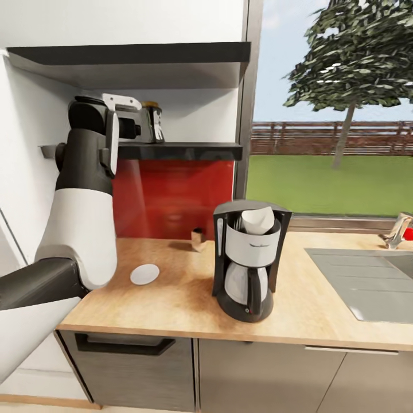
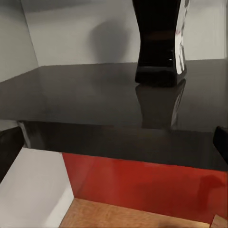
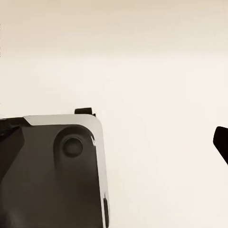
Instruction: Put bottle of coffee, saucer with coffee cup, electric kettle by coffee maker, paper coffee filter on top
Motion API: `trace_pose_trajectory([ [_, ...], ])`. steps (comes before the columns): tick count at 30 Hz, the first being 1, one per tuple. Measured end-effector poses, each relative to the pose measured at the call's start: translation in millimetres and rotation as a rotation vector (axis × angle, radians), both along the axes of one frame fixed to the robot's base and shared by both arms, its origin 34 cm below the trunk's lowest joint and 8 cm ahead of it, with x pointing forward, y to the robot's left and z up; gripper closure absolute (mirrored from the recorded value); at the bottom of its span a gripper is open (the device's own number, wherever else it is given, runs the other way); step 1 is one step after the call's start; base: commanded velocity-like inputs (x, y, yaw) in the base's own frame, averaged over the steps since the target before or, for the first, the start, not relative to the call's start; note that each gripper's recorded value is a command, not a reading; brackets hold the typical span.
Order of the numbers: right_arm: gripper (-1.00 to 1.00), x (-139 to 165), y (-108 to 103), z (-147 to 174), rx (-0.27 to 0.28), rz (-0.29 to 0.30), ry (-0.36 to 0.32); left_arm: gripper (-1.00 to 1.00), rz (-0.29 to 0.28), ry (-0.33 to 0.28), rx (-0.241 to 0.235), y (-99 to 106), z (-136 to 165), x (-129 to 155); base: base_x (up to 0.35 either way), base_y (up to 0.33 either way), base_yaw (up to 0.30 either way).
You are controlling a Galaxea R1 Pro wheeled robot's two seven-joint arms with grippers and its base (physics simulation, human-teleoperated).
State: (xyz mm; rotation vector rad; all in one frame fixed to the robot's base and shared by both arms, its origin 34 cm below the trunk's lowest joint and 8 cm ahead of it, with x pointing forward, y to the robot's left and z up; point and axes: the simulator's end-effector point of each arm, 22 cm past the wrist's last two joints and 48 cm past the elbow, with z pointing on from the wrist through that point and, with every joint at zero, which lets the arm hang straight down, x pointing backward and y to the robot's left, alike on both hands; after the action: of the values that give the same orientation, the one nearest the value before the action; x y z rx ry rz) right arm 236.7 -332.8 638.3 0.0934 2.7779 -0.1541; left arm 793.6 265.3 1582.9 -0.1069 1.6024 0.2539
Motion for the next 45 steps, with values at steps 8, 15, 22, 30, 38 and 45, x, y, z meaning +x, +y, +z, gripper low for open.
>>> trace_pose_trajectory([
  [8, -1.00, -18.2, 1.0, -4.4, 0.001, 0.001, 0.040, -1.00, 0.006, -0.008, 0.001, 3.3, 5.0, -3.5, 0.291, 0.222, -0.236],
  [15, -1.00, -36.2, -0.3, -7.9, 0.000, 0.002, 0.078, -1.00, 0.015, -0.028, 0.001, 6.5, 13.9, -9.6, 0.289, 0.228, -0.156],
  [22, -1.00, -69.4, 3.8, -13.4, 0.008, 0.007, 0.150, -1.00, 0.042, -0.038, -0.004, 14.2, 15.6, -12.3, 0.121, 0.091, -0.015],
  [30, -1.00, -70.5, 4.5, -13.6, 0.010, 0.006, 0.152, -1.00, 0.041, -0.038, -0.002, 12.0, 15.5, -12.5, 0.002, 0.002, 0.000],
  [38, -1.00, -70.8, 4.4, -13.5, 0.009, 0.006, 0.151, -1.00, 0.036, -0.039, 0.001, 8.6, 16.3, -13.1, 0.072, -0.026, 0.000],
  [45, -1.00, -70.6, 4.4, -13.5, 0.009, 0.006, 0.151, -1.00, 0.035, -0.039, 0.001, 7.5, 15.9, -12.6, 0.098, -0.042, 0.000],
])
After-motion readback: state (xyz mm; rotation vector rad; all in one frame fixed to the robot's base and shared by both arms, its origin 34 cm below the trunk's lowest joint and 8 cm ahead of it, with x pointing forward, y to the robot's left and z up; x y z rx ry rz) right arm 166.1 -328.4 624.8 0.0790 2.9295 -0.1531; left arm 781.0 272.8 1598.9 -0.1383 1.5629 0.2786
